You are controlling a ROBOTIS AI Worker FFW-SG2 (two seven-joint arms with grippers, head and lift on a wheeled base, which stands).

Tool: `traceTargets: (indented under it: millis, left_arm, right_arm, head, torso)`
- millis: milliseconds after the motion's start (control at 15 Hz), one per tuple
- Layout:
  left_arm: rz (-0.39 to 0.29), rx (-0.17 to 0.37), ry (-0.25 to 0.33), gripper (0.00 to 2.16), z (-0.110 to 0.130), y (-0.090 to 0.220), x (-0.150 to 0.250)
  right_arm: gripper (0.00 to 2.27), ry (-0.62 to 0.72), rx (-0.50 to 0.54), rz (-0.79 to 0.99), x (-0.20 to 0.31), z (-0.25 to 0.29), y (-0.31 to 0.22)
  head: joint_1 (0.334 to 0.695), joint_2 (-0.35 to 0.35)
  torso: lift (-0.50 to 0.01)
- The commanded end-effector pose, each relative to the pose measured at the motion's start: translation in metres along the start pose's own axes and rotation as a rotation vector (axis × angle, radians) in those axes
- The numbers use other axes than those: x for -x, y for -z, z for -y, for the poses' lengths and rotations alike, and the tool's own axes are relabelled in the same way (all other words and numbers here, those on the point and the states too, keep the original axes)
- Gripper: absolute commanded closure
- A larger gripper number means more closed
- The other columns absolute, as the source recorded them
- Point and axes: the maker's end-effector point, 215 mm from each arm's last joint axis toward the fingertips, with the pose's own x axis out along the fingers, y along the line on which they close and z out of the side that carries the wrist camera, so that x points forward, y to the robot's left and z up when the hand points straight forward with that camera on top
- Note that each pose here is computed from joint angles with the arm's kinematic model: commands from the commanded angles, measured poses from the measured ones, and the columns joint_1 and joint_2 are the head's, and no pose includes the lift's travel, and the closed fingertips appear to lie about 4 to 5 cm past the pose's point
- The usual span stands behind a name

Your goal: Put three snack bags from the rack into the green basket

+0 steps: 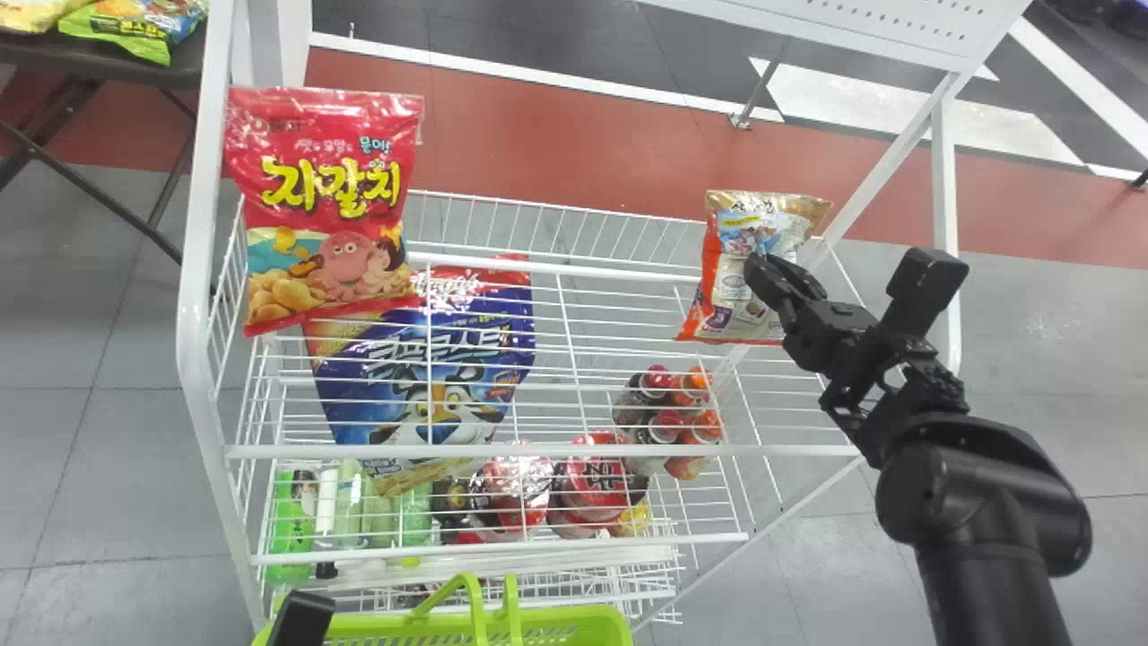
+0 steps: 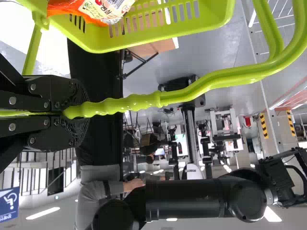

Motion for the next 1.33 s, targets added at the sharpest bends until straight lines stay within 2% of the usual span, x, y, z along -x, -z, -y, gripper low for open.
traceTargets:
  millis: [0,267,533,667,733,800,1000,1133,1267]
  left_arm:
    - [0.002,-0.001,0.003,1.57,0.002,0.0,-0.001]
    - [0.001,-0.005,0.005,1.57,0.003,0.0,-0.002]
    - [0.001,-0.008,0.006,1.57,0.003,0.0,-0.002]
    - [0.004,-0.012,0.007,1.57,0.003,0.0,-0.003]
    - [0.004,-0.012,0.006,1.57,0.003,-0.001,-0.003]
    - [0.005,-0.013,0.005,1.57,0.003,0.0,-0.003]
    - [0.006,-0.014,0.001,1.57,0.001,-0.001,-0.003]
    - [0.01,-0.018,-0.002,1.57,0.0,-0.002,-0.003]
    - [0.012,-0.015,-0.004,1.57,-0.001,-0.003,-0.002]
  right_arm:
    - [2.25,-0.019,0.01,0.033,0.021,-0.011,-0.014]
    - [2.25,-0.075,0.003,0.071,0.074,-0.034,-0.049]
    - [2.25,-0.178,-0.121,-0.026,0.123,-0.06,-0.042]
    - [2.25,-0.276,-0.268,-0.167,0.15,-0.085,-0.01]
    - [2.25,-0.314,-0.329,-0.183,0.162,-0.094,-0.004]
    - [2.25,-0.331,-0.345,-0.21,0.173,-0.103,0.006]
    - [2.25,-0.428,-0.51,-0.451,0.219,-0.155,0.065]
    - [2.25,-0.459,-0.586,-0.501,0.242,-0.172,0.085]
    - [2.25,-0.52,-0.718,-0.615,0.273,-0.197,0.111]
  head:
    - [0.695,-0.35]
    - [0.695,-0.35]
    - [0.695,-0.35]
    - [0.695,-0.35]
    - [0.695,-0.35]
    - [0.695,-0.35]
    - [0.695,-0.35]
    - [0.695,-0.35]
    - [0.695,-0.35]
  torso:
    - [0.0]
    - [0.0]
    - [0.0]
    - [0.0]
    - [0.0]
    - [0.0]
    - [0.0]
    - [0.0]
    - [0.0]
